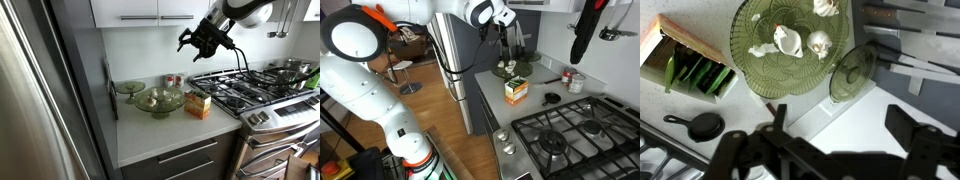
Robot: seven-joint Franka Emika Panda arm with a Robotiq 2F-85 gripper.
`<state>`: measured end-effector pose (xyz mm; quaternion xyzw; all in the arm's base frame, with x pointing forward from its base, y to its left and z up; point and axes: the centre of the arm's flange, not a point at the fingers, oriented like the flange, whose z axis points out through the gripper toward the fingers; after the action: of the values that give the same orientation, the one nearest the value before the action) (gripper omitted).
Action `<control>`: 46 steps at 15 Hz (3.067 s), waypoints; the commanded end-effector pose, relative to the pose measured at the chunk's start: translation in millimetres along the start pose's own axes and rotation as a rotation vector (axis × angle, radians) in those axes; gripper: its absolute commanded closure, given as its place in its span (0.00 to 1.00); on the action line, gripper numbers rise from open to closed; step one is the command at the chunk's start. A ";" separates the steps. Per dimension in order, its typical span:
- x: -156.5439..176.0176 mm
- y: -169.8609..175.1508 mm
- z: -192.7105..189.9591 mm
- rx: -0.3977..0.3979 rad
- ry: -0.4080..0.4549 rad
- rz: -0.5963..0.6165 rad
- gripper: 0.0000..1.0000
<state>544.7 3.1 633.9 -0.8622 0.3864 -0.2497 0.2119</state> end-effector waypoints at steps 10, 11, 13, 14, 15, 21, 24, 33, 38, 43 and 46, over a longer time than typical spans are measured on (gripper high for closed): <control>38.0 -15.4 -23.0 0.154 0.093 0.268 0.00; 44.6 -20.6 -27.3 0.217 0.119 0.298 0.00; 55.3 -29.1 -34.5 0.320 0.155 0.341 0.00; 59.1 -32.3 -36.9 0.371 0.172 0.358 0.00; 63.8 -36.4 -39.5 0.413 0.175 0.375 0.00; 80.9 -52.5 -45.8 0.509 0.192 0.416 0.00; 91.1 -59.4 -44.7 0.501 0.218 0.425 0.00; 119.9 -75.2 -33.4 0.455 0.240 0.439 0.00; 120.5 -84.5 -31.9 0.375 0.197 0.459 0.00; 118.5 -88.0 -22.3 0.254 0.154 0.473 0.00; 119.0 -90.6 -24.5 0.208 0.135 0.482 0.00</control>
<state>639.8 -39.7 730.7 -0.6932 0.5502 -0.3105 0.3469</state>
